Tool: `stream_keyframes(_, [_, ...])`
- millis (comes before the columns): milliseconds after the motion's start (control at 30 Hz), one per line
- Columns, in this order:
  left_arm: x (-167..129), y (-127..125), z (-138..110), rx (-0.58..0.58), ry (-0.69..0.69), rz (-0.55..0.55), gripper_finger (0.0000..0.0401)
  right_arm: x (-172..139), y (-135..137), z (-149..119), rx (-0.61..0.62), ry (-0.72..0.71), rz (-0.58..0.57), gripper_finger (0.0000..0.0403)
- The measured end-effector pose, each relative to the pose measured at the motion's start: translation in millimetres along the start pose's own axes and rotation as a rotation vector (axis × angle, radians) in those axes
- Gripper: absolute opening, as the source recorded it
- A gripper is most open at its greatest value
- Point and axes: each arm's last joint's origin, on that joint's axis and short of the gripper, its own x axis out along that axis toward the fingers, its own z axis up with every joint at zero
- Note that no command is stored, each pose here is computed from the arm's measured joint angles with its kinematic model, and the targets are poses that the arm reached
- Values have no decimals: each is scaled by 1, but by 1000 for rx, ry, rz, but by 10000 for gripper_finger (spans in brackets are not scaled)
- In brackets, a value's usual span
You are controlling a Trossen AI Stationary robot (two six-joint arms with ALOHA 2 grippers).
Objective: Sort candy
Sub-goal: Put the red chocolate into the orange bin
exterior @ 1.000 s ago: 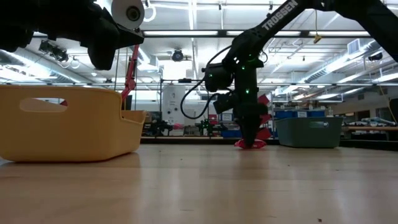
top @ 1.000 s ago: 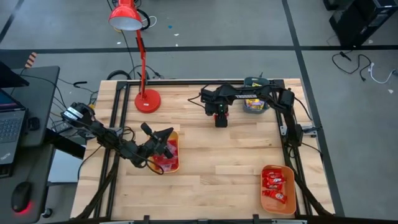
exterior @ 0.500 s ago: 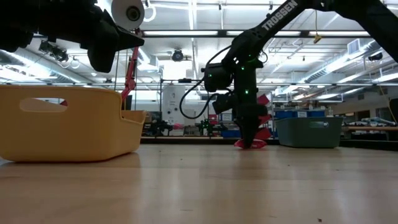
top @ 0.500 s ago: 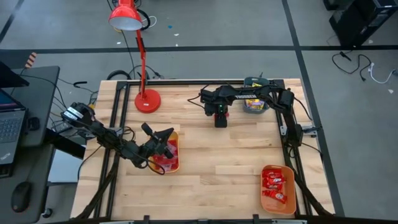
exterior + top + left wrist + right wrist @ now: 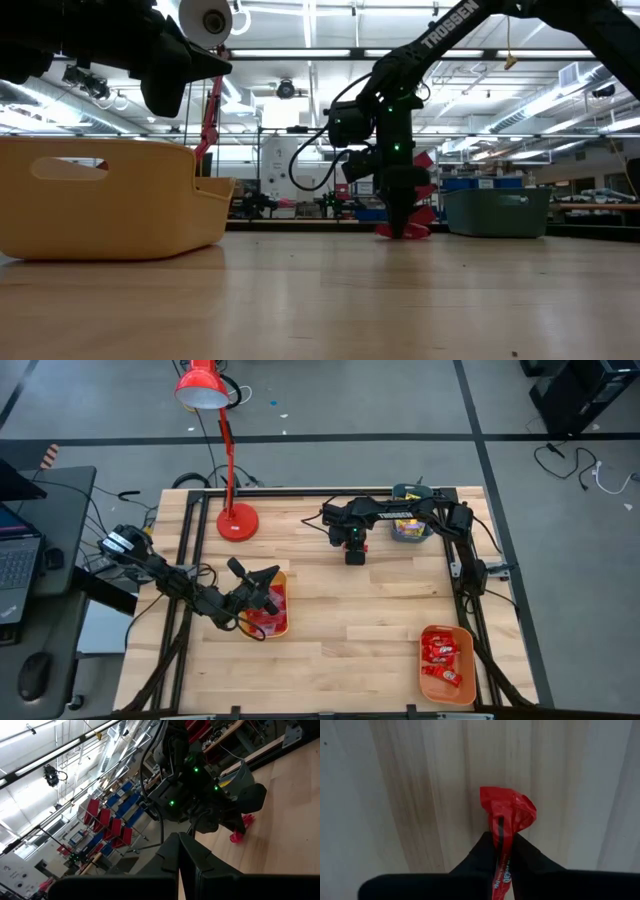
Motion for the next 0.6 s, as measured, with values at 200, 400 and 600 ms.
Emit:
stream_keyframes(200, [0,0,0,0,0,0,5,0,0,0,4,0,0,37])
stream_keyframes(400, [0,0,0,0,0,0,5,-2,1,-3,7,21,7,27])
stream_keyframes(600, [0,0,0,-2,0,0,5,-25,3,-9,29,-5,-1,29])
